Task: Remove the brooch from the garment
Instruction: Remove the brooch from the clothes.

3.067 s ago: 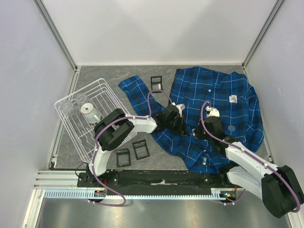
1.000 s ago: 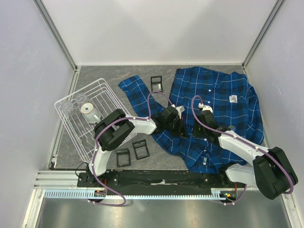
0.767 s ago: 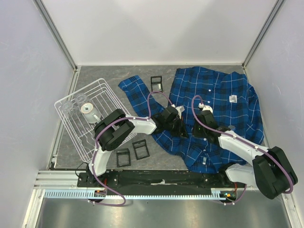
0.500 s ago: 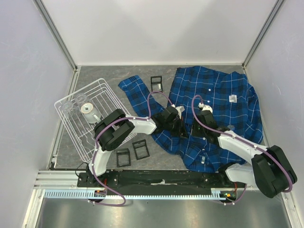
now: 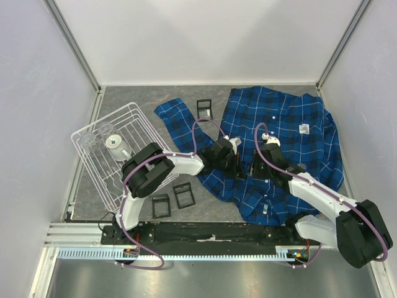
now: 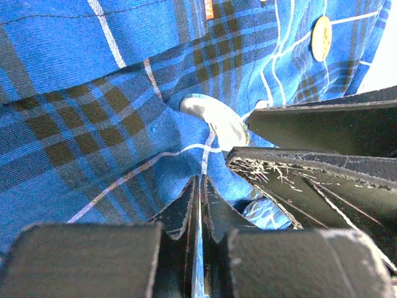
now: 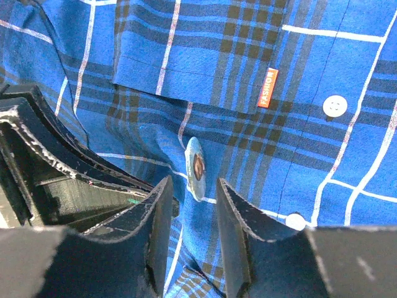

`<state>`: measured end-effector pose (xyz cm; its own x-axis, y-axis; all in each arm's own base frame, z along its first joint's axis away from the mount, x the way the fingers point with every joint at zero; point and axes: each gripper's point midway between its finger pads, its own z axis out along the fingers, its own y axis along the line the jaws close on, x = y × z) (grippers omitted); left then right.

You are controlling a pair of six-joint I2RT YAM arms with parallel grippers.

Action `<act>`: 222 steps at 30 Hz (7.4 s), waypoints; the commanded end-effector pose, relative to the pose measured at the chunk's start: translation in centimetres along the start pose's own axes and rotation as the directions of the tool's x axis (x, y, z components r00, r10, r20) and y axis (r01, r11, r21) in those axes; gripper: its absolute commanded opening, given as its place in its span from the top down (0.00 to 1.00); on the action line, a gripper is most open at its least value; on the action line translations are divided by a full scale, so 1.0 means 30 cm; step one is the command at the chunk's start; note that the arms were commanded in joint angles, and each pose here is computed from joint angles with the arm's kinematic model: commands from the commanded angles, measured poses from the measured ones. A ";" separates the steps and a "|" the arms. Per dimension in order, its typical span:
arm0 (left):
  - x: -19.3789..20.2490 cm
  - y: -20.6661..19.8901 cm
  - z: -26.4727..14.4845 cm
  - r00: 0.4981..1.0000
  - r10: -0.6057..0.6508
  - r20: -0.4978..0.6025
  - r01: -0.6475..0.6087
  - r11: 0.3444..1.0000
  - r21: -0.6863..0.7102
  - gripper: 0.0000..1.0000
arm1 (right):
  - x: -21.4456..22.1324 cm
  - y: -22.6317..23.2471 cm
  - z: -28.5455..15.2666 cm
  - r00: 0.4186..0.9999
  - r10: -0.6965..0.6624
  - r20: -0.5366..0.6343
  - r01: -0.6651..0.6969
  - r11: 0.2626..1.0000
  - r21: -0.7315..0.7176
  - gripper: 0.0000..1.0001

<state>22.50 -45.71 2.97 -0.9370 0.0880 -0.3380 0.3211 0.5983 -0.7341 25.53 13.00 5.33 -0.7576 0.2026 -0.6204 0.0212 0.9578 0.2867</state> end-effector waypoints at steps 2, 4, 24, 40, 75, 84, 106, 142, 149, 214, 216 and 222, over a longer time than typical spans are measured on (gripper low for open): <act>-0.046 -0.108 -0.037 0.999 0.028 0.037 -0.030 0.997 0.075 0.92 | -0.036 0.013 0.003 1.000 -0.004 0.020 0.004 1.000 -0.004 0.65; -0.053 -0.114 -0.038 0.999 0.029 0.039 -0.032 0.996 0.078 0.92 | -0.037 0.008 0.009 1.000 -0.008 0.022 0.008 1.000 0.001 0.70; -0.124 -0.076 0.008 0.996 -0.072 0.048 0.072 0.997 -0.008 0.96 | -0.036 -0.003 0.013 0.996 -0.057 0.069 0.058 0.998 -0.019 0.88; -0.120 -0.038 0.007 0.995 -0.075 0.064 0.078 0.996 -0.047 0.97 | -0.046 0.024 0.010 0.995 -0.067 0.069 0.071 0.996 -0.056 1.00; -0.168 -0.048 0.025 0.992 -0.075 0.105 0.076 0.997 -0.013 0.84 | -0.021 0.024 0.019 0.995 -0.077 0.059 0.082 0.994 -0.074 1.00; -0.170 -0.034 0.028 0.992 -0.072 0.102 0.075 0.997 -0.028 0.96 | -0.020 0.026 0.020 0.995 -0.079 0.059 0.084 0.993 -0.081 1.00; -0.130 -0.058 0.070 0.998 -0.064 0.008 0.063 0.998 0.025 0.98 | 0.031 0.088 0.025 0.998 -0.060 0.015 0.062 0.976 -0.206 1.00; -0.208 -0.049 0.017 0.992 -0.071 0.104 0.073 0.997 -0.015 0.98 | -0.004 0.026 0.020 0.995 -0.087 0.053 0.092 0.991 -0.095 1.00; -0.204 -0.014 0.007 0.991 -0.060 0.121 0.074 0.991 -0.116 0.98 | -0.014 0.019 0.019 0.994 -0.086 0.064 0.091 0.993 -0.078 1.00; -0.152 -0.188 0.083 0.970 -0.235 0.054 0.241 0.960 -0.142 0.98 | 0.044 0.087 0.030 0.987 -0.156 0.025 0.158 0.977 -0.145 1.00; -0.164 -0.206 0.077 0.965 -0.256 0.060 0.262 0.955 -0.139 0.98 | 0.053 0.100 0.030 0.985 -0.170 0.022 0.171 0.973 -0.152 1.00; -0.164 -0.231 0.081 0.935 -0.355 0.026 0.355 0.924 -0.145 0.98 | 0.080 0.128 0.017 0.985 -0.175 0.015 0.174 0.965 -0.198 1.00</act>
<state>26.40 -46.86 3.18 -0.9762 -0.1262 -0.1766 -0.0096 0.8378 -0.5459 25.99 14.35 4.95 -0.6950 0.0590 -0.7166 -0.1467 0.9640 0.2217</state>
